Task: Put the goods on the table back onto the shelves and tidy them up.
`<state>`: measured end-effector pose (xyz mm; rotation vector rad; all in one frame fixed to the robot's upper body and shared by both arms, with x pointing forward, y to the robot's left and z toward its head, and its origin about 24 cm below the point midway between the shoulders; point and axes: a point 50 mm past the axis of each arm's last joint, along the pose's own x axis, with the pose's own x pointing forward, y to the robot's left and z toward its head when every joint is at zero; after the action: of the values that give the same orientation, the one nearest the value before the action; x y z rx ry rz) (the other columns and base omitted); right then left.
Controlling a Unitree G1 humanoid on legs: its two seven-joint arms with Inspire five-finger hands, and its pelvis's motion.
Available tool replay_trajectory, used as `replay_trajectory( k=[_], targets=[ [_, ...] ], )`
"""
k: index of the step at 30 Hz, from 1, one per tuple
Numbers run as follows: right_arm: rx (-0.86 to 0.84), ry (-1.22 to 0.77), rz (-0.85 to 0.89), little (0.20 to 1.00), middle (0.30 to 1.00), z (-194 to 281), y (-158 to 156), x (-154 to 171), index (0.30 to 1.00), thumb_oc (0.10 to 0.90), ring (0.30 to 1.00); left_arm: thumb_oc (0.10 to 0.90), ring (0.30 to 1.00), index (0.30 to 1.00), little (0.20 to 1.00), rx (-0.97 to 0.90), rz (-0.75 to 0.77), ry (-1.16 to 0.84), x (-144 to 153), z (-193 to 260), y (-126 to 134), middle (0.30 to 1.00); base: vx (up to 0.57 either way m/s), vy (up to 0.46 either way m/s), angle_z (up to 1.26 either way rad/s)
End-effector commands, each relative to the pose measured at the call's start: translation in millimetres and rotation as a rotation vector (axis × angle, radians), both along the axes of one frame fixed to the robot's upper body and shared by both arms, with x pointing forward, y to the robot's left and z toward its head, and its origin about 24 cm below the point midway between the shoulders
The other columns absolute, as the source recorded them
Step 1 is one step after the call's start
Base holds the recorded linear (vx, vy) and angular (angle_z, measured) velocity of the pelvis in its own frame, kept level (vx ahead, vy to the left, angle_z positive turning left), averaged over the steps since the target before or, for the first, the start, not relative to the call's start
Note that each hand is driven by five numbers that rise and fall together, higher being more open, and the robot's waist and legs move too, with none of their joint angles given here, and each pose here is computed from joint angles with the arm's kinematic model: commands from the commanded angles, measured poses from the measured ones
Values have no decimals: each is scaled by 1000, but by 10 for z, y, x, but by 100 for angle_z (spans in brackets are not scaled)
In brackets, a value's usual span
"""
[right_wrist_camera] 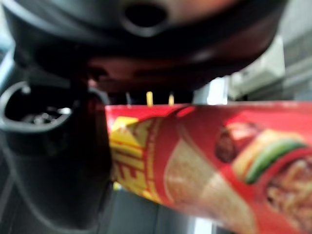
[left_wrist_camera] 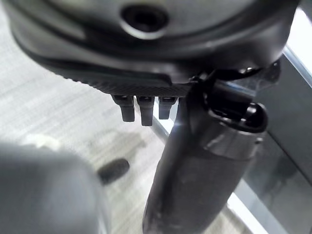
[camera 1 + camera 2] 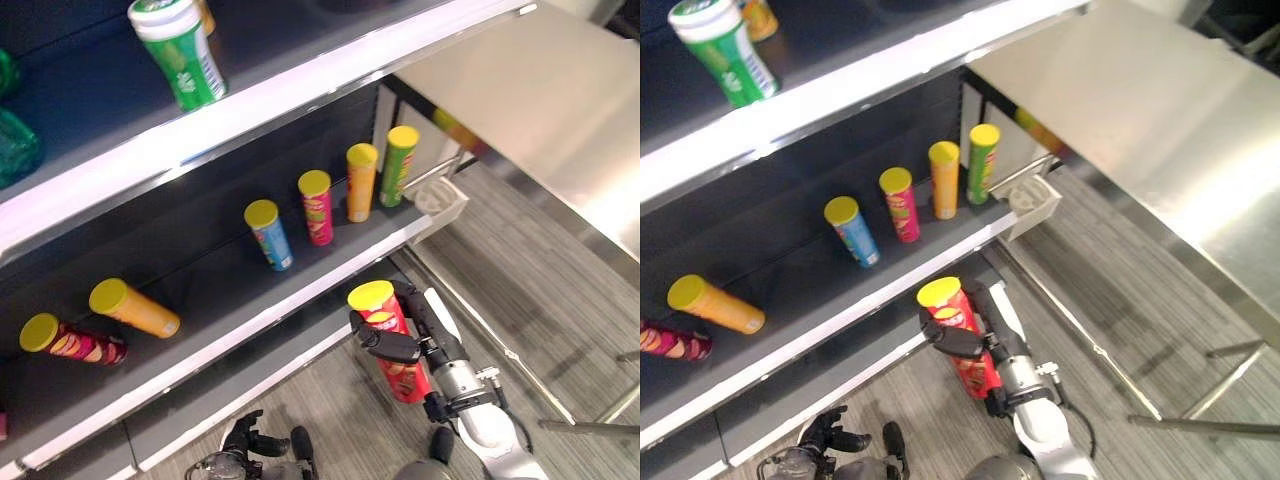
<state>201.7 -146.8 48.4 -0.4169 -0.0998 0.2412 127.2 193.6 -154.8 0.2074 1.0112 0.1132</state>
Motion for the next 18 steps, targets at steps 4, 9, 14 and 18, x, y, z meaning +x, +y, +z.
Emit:
replay_trajectory(
  k=[4,9,14,18],
  targets=[
    [89,-336,27,300,300,623,31,62,300,400,300,800,900,900,900,44,4,14,-155,-14,139,900,-83,261,13],
    [59,-331,47,300,300,600,-19,-13,300,400,300,800,900,900,900,30,-30,47,-249,-48,99,900,-47,97,0],
    [61,-284,68,300,300,503,-14,-23,300,400,300,800,900,900,900,15,-9,39,-309,-52,89,900,34,-60,9],
    [79,-240,73,300,300,453,-54,-15,300,400,300,800,900,900,900,-3,24,44,-401,-67,67,900,3,-75,-5]
  ],
)
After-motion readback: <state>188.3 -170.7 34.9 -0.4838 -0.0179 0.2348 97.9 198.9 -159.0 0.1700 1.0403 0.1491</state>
